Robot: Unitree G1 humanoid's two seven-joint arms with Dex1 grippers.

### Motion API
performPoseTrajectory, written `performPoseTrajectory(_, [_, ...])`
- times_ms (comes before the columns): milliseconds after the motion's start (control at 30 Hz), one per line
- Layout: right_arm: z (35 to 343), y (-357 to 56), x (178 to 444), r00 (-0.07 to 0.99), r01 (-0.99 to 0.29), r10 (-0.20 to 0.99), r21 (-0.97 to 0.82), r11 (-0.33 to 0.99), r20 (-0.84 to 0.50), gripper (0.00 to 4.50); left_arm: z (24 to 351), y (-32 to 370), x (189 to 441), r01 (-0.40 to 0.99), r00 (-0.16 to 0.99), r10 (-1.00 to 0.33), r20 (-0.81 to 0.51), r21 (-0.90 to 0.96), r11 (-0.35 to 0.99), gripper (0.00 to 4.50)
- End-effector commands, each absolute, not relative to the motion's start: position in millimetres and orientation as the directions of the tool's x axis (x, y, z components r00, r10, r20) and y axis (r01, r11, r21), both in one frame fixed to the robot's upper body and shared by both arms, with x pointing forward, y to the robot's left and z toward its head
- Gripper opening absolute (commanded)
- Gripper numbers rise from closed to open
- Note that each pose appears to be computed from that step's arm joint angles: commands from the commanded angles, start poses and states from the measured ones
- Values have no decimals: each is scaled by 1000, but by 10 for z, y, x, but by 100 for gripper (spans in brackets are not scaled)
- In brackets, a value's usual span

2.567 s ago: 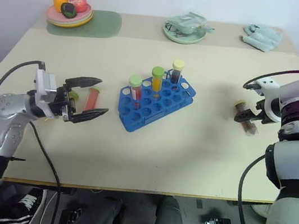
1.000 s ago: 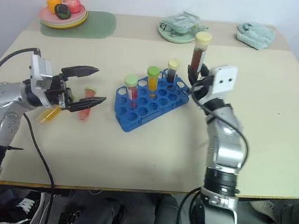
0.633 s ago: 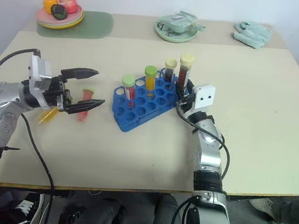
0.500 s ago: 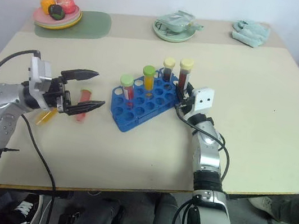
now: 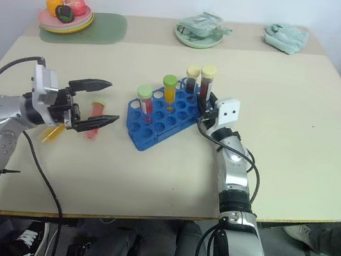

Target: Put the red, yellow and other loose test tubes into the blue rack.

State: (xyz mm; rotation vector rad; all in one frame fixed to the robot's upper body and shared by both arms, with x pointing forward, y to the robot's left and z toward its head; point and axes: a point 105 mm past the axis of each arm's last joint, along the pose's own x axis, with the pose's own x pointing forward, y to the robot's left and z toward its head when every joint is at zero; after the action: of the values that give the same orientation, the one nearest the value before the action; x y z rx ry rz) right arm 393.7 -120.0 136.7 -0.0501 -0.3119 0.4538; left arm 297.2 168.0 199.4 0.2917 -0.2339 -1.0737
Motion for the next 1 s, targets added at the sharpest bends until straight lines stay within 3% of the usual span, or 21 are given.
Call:
performPoseTrajectory(33, [1459,-1132,3908,832,-431,450,-134,893,325,80,2153,1707,2936,802,460,-885,75,394,450,450])
performPoseTrajectory(200, [1433,-1278,3945,840,-449,440,-49,892,316,80,2165,1710,2941,798,463,-883,74,397,453,450])
performPoseTrajectory(400, [1469,-1309,3934,833,-465,444,-18,885,329,375,2175,1716,2946,795,469,-880,79,396,460,450])
performPoseTrajectory(467, [1481,-1308,3934,831,-466,448,-28,884,329,449,2170,1713,2943,795,468,-881,76,398,457,450])
performPoseTrajectory(733, [1573,-1581,3773,794,-531,533,-95,842,293,449,2172,1715,2915,793,478,-875,77,389,468,450])
performPoseTrajectory(1000, [1916,-2105,3262,710,-669,691,-172,723,139,449,2180,1873,2859,766,559,-829,4,381,518,450])
